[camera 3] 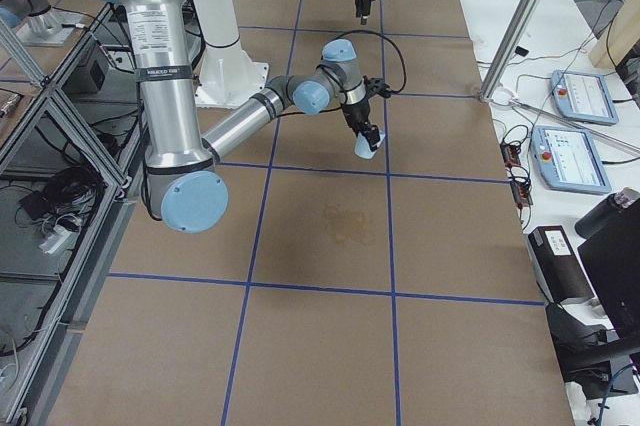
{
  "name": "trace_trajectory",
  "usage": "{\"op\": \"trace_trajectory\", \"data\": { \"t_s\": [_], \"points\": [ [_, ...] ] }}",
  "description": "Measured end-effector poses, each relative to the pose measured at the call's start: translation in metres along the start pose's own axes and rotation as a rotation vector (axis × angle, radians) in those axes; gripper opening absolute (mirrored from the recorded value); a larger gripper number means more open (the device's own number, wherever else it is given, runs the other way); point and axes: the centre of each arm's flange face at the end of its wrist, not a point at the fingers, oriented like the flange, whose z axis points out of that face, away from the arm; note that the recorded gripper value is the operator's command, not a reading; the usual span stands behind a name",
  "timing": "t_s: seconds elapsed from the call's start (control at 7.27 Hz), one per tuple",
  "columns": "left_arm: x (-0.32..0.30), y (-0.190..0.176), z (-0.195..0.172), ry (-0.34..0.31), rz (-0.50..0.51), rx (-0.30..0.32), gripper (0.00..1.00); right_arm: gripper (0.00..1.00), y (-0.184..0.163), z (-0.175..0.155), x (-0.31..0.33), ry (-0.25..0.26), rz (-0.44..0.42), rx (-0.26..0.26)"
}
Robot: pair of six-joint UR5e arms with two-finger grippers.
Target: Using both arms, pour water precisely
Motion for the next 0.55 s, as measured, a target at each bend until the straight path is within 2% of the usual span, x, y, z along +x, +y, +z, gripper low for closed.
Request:
{"op": "trace_trajectory", "data": {
  "t_s": [0.14, 0.28, 0.55],
  "points": [
    [0.002, 0.001, -0.002, 0.004, 0.001, 0.001, 1.0, 0.0, 0.021, 0.002, 0.03, -0.02, 0.041, 0.0],
    [0.004, 0.002, -0.004, 0.008, 0.002, 0.002, 1.0, 0.0, 0.049, 0.008, 0.051, -0.041, 0.082, 0.038],
    [0.005, 0.003, -0.005, 0.011, 0.003, 0.003, 1.0, 0.0, 0.108, 0.034, 0.081, -0.135, 0.269, 0.206]
  ]
}}
